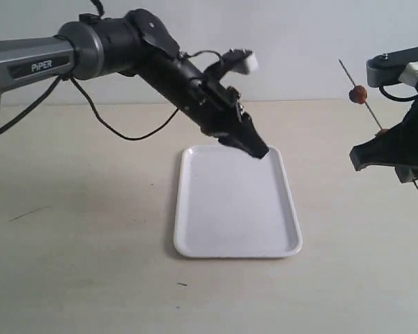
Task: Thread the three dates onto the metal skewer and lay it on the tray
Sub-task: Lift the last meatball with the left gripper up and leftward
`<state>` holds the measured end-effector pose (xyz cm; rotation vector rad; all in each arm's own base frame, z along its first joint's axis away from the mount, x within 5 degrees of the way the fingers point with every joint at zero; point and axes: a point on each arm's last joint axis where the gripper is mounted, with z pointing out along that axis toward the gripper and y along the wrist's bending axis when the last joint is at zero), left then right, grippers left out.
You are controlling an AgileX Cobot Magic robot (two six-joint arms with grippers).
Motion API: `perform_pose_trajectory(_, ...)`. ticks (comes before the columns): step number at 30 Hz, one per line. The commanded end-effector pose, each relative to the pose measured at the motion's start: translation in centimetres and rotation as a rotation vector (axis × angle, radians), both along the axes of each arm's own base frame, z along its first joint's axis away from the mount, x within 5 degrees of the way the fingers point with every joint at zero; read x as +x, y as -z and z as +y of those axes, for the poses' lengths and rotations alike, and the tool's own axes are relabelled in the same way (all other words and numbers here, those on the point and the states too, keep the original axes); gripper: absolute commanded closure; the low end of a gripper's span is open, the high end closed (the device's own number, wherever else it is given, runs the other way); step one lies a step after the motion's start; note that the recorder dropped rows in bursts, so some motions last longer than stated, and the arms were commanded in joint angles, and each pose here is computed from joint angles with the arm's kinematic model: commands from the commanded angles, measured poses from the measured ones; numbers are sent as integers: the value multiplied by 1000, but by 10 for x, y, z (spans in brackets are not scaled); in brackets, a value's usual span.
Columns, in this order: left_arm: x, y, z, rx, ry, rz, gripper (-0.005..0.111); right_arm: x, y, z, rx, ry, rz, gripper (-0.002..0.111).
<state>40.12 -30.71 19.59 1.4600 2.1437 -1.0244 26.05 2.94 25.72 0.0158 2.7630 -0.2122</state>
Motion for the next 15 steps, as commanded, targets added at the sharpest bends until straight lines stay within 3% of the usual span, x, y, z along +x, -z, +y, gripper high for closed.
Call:
perform_pose_trajectory(1, 17, -40, 15, -411, -139, 237, 77, -5, 10, 4, 52, -1, 36, 108)
perform_pose_trajectory(4, 26, -60, 25, -622, -188, 348, 77, -8, 17, 7, 98, -4, 40, 108)
perform_pose_trajectory(7, 34, -70, 33, -732, -243, 427, 77, -11, 19, 13, 157, -51, 53, 108)
perform_pose_trajectory(15, 42, -69, 34, -743, -350, 496, 77, -12, 11, 33, 350, -193, -6, 108)
